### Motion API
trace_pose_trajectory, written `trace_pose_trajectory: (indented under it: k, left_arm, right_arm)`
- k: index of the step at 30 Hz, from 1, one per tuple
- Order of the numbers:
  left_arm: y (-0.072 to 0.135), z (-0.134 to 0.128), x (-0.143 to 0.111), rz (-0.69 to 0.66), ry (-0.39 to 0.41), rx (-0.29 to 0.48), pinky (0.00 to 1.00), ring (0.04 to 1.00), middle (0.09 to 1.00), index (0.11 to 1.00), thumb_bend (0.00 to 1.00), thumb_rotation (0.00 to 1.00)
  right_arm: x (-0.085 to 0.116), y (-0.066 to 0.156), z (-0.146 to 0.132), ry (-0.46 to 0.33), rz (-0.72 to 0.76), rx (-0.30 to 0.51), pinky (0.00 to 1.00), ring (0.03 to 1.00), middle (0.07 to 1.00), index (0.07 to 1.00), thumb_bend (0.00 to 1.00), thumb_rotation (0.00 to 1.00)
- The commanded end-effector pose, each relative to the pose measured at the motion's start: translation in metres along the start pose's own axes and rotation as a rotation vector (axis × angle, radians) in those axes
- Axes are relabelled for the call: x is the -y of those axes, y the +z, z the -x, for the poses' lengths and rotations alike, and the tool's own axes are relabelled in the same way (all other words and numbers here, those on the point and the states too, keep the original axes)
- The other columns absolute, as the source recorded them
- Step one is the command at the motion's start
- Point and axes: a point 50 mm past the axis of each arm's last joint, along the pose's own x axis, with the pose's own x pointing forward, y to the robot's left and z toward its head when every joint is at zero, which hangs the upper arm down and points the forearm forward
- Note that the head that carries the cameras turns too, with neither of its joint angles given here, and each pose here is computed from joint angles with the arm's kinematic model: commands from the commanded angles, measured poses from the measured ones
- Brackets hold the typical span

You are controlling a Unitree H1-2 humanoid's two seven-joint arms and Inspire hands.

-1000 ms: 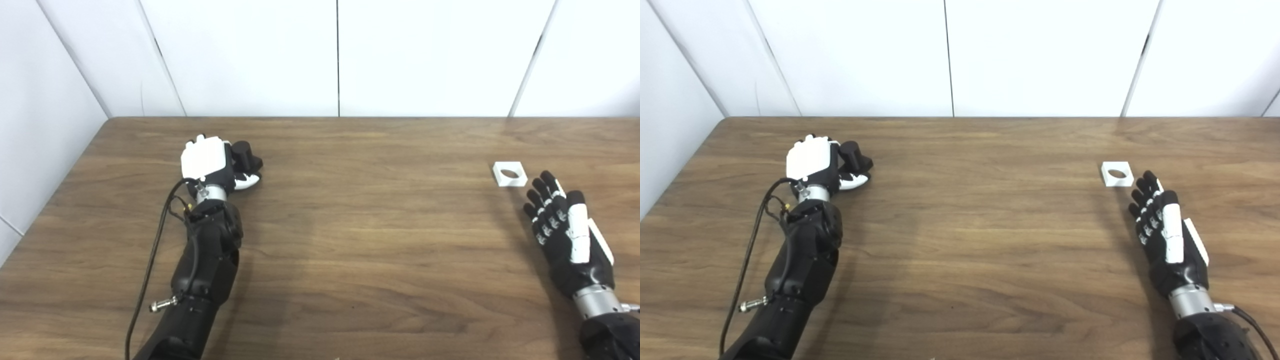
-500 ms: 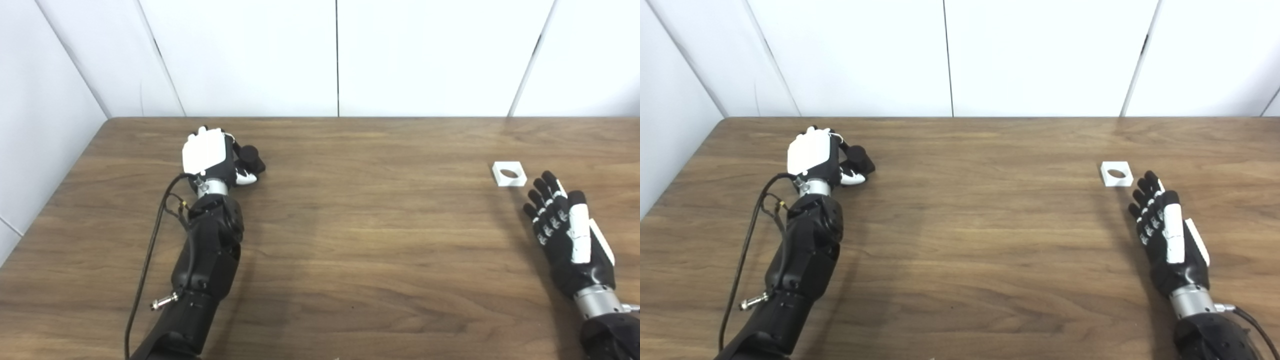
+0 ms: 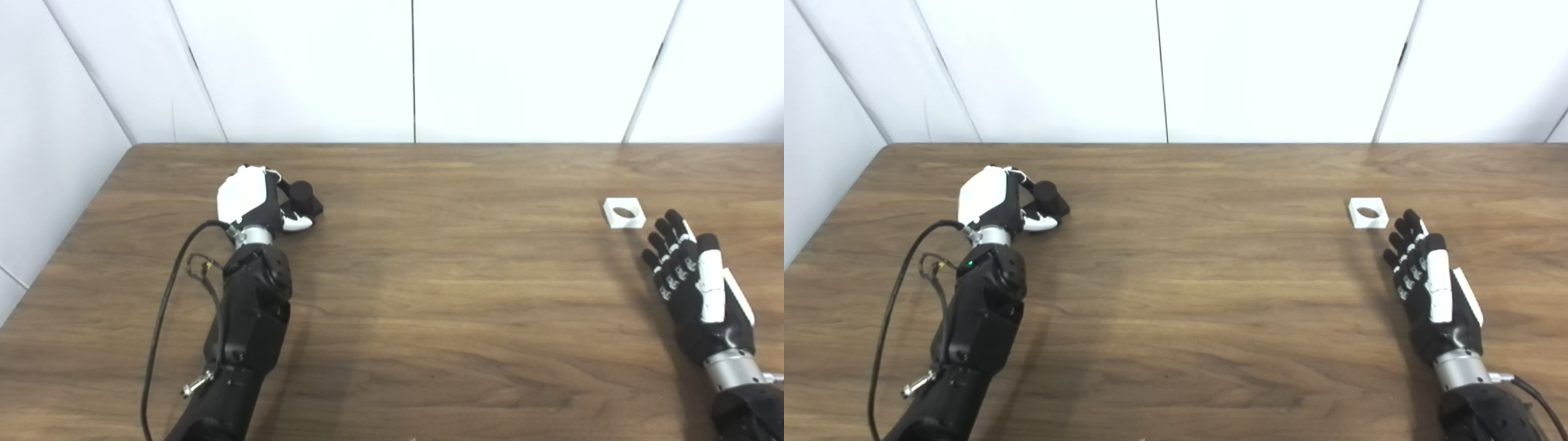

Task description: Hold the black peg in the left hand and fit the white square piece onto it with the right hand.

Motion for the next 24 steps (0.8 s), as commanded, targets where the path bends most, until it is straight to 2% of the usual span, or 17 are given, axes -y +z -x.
trace_pose_trajectory:
  k: [1, 4, 11, 14, 19, 24]
  left_arm:
    - [0.006, 0.002, -0.005, -0.005, -0.025, 0.018, 0.96, 1.0, 0.878, 0.488, 0.52, 0.07]
    - [0.011, 0.011, -0.004, 0.046, -0.069, 0.02, 0.92, 1.0, 0.895, 0.489, 0.52, 0.07]
    - [0.021, 0.034, 0.001, 0.107, -0.105, 0.053, 0.85, 1.0, 0.896, 0.483, 0.52, 0.06]
    - [0.025, 0.043, 0.002, 0.121, -0.117, 0.07, 0.86, 1.0, 0.899, 0.482, 0.52, 0.06]
    - [0.032, 0.064, 0.007, 0.147, -0.116, 0.106, 0.96, 1.0, 0.902, 0.487, 0.52, 0.06]
    - [0.036, 0.082, 0.012, 0.126, -0.141, 0.136, 0.94, 1.0, 0.913, 0.491, 0.52, 0.07]
  right_arm:
    - [0.003, -0.007, 0.005, -0.002, -0.01, -0.012, 1.0, 1.0, 1.0, 1.0, 0.59, 1.0]
    - [0.001, -0.007, 0.004, 0.004, -0.003, -0.01, 1.0, 1.0, 1.0, 1.0, 0.58, 1.0]
    - [-0.002, -0.007, 0.002, 0.006, -0.005, -0.012, 1.0, 1.0, 1.0, 1.0, 0.59, 1.0]
    - [-0.003, -0.007, 0.002, 0.003, 0.0, -0.019, 1.0, 1.0, 1.0, 1.0, 0.6, 1.0]
    - [-0.003, -0.009, 0.002, 0.005, 0.003, -0.024, 1.0, 1.0, 1.0, 1.0, 0.61, 1.0]
    - [-0.007, -0.009, 0.001, 0.011, -0.011, -0.026, 1.0, 1.0, 1.0, 1.0, 0.6, 1.0]
